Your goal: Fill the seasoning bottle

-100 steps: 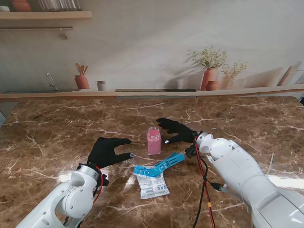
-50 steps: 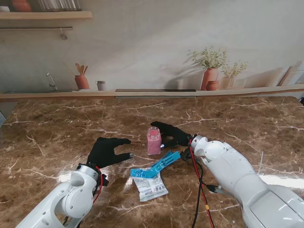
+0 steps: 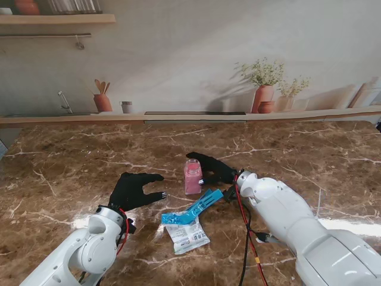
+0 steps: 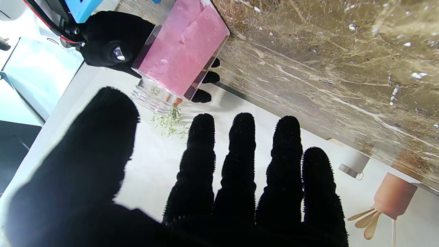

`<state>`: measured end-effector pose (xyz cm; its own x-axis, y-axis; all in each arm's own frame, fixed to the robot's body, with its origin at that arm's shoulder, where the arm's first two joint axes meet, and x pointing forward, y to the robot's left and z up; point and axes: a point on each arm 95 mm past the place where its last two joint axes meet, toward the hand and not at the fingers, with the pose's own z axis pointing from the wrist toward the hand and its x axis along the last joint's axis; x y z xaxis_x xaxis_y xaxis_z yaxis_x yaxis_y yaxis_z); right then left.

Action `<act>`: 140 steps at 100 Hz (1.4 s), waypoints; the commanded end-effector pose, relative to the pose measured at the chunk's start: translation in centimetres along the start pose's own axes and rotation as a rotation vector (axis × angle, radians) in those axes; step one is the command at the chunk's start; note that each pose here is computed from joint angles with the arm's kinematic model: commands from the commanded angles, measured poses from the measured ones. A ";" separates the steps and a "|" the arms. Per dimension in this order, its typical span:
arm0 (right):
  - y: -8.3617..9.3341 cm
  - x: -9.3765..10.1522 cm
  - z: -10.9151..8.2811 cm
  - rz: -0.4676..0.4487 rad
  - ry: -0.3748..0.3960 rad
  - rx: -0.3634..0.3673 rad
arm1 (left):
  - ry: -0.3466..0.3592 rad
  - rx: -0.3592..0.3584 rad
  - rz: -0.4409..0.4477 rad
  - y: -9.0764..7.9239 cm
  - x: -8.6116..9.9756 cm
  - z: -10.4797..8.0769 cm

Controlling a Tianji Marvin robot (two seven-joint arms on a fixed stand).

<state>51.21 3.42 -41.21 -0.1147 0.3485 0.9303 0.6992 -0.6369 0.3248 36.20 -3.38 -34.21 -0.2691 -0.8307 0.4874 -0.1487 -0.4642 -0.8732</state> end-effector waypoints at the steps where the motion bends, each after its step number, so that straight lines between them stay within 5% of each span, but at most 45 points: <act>1: -0.8 -0.3 0.1 0.018 -0.009 0.029 | -0.005 -0.005 0.004 0.2 0.0 -0.1; 65: -1.5 -0.3 0.9 0.041 -0.029 0.076 | -0.015 0.002 0.003 -0.1 -0.1 -0.1; 140: 0.6 -0.5 0.0 -0.005 -0.028 -0.127 | -0.018 0.015 0.000 -0.3 -0.3 -0.2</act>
<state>51.75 3.73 -41.20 -0.1093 0.3558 0.9281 0.6047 -0.7172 0.3462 36.36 -2.97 -33.84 -0.2556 -0.8357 0.4861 -0.1312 -0.4681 -0.8739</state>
